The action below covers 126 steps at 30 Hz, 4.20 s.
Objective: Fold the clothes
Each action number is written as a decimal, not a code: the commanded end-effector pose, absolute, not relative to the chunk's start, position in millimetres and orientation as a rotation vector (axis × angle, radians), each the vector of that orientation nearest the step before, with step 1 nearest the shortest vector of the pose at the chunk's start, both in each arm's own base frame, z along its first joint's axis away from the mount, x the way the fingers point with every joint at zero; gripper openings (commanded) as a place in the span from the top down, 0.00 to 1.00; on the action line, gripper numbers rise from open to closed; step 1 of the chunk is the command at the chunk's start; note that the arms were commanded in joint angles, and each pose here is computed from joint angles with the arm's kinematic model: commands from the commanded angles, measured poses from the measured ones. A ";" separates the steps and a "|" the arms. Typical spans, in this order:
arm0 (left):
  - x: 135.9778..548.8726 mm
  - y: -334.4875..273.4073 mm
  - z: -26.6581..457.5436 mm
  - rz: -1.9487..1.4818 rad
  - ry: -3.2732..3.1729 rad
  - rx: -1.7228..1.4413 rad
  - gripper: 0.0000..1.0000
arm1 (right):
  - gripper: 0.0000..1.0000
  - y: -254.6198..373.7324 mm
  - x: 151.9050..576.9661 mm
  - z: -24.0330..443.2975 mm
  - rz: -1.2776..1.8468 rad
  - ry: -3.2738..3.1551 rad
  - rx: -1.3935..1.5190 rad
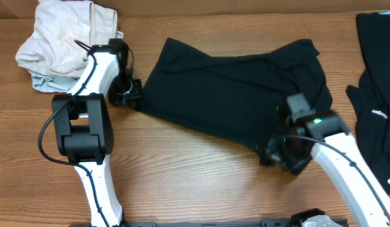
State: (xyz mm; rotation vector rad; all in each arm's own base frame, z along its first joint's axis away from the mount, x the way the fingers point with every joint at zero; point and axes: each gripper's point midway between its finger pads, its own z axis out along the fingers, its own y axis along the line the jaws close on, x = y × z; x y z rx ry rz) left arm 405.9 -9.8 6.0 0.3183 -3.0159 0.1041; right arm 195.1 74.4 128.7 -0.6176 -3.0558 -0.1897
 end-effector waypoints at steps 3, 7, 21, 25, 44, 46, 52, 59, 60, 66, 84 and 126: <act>422.2 15.9 11.1 0.024 -3.073 0.329 0.96 | 0.84 85.5 247.9 147.0 -0.298 -3.247 -0.427; 425.4 9.2 11.0 0.025 -3.088 0.305 0.96 | 0.68 89.7 275.5 117.4 -0.256 -3.240 -0.364; 432.7 -0.5 10.8 0.028 -3.120 0.272 0.96 | 0.29 83.0 277.9 95.3 -0.302 -3.109 -0.424; 434.3 -0.6 10.8 0.029 -3.126 0.273 0.96 | 0.32 97.5 258.0 94.2 -0.267 -3.066 -0.323; 434.6 -0.9 10.8 0.029 -3.128 0.271 0.96 | 0.41 149.6 258.8 49.4 -0.262 -3.206 -0.272; 435.4 -0.9 10.8 0.029 -3.131 0.272 0.96 | 0.42 149.2 259.7 45.3 -0.266 -3.215 -0.280; 438.2 -0.9 10.8 0.031 -3.142 0.273 0.96 | 0.44 133.4 259.3 35.0 -0.148 -3.240 -0.372; 438.1 -0.9 10.8 0.031 -3.142 0.273 0.96 | 0.53 133.8 261.1 34.0 -0.157 -3.243 -0.412; 438.1 -0.9 10.8 0.031 -3.142 0.272 0.96 | 0.56 132.9 262.0 34.0 -0.150 -3.247 -0.424; 436.8 -1.0 10.8 0.031 -3.137 0.270 0.96 | 0.96 131.0 262.6 34.2 -0.134 -3.250 -0.439; 456.7 0.2 163.8 0.040 -3.269 0.158 0.96 | 0.96 70.9 214.7 212.3 -0.149 -3.321 -0.701; 346.0 -35.7 547.6 0.448 -4.373 -0.177 0.96 | 0.96 -43.3 133.2 584.9 -0.111 -4.465 -1.279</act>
